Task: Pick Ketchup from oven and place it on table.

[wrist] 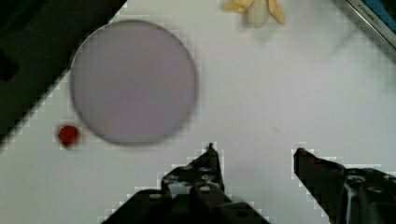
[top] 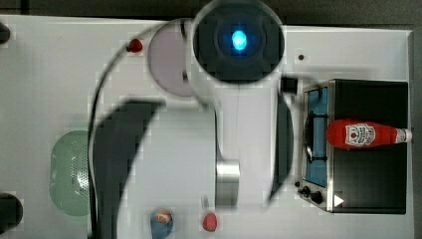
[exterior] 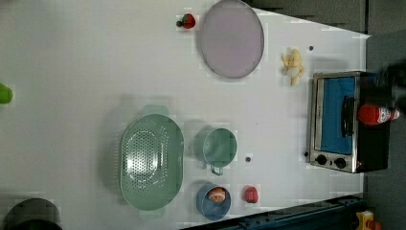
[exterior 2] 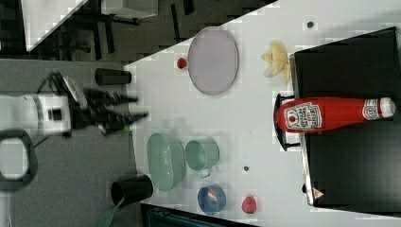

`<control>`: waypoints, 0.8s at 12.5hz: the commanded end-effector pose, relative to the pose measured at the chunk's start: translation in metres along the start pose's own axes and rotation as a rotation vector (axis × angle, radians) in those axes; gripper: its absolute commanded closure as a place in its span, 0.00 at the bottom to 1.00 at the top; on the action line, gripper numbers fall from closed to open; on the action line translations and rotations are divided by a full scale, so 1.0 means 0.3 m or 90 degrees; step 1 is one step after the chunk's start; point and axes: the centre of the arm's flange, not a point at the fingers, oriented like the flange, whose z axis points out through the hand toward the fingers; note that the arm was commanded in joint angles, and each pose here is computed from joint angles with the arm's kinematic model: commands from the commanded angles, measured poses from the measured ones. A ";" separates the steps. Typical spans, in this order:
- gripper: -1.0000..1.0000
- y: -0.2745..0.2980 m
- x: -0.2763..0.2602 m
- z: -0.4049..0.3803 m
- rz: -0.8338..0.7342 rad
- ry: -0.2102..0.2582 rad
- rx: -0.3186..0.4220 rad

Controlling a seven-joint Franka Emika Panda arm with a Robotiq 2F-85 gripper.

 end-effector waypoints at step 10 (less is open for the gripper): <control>0.00 0.529 0.072 -0.194 0.144 0.002 0.042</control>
